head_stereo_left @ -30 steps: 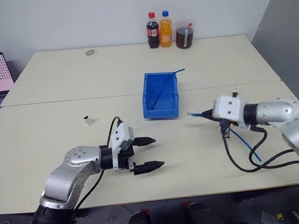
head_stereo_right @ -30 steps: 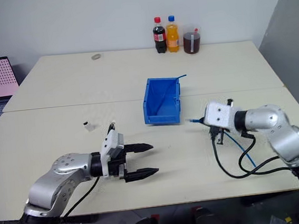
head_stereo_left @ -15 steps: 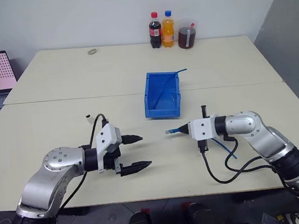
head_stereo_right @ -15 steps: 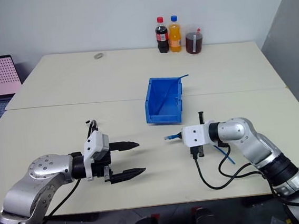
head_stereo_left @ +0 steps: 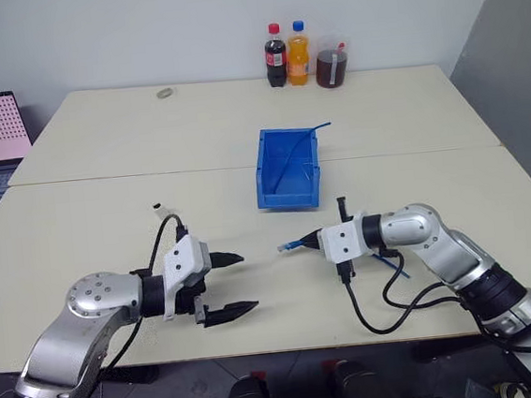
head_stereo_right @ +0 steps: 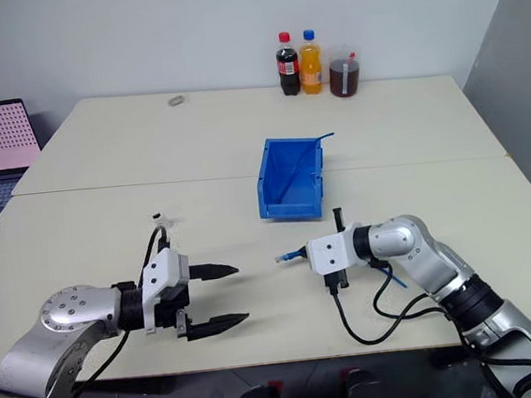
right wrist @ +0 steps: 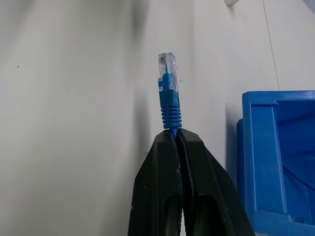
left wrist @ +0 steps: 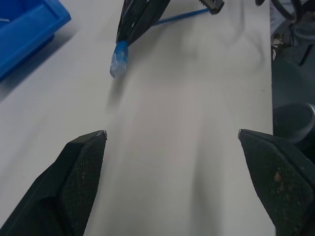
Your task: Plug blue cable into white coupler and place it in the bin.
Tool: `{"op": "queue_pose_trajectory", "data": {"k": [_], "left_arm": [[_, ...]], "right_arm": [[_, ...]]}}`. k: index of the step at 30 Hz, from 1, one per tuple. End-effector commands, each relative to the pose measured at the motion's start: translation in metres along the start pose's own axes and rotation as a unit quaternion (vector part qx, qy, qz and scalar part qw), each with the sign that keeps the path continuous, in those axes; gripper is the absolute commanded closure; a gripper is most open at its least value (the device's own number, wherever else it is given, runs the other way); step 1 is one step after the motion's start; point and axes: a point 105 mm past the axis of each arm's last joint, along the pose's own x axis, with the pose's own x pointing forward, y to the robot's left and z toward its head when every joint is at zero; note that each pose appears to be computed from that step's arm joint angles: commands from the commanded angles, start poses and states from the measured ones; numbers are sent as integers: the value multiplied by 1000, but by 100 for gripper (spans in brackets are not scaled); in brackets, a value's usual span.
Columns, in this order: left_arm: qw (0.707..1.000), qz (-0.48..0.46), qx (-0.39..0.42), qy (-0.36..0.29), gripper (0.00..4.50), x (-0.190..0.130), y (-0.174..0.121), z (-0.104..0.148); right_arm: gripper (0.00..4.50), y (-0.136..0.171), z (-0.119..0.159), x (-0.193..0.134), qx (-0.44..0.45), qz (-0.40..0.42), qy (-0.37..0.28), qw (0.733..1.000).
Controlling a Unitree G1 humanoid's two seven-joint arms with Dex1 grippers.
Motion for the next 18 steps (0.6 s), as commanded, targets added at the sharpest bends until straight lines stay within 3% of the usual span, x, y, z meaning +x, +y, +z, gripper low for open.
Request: {"op": "queue_pose_trajectory", "data": {"k": [1, 5, 9, 18], "left_arm": [[1000, 2, 23, 5, 0, -5, 5, 0], [1000, 6, 31, -2, 0, -3, 10, 3], [999, 9, 38, -5, 0, -1, 14, 5], [998, 8, 65, 0, 0, 5, 19, 7]], "right_arm": [[449, -5, 10, 2, -15, 7, -12, 1000], [449, -3, 11, 4, -10, 15, -15, 1000], [373, -1, 12, 6, -4, 21, -14, 1000], [154, 2, 12, 5, 43, 38, -14, 998]]}}
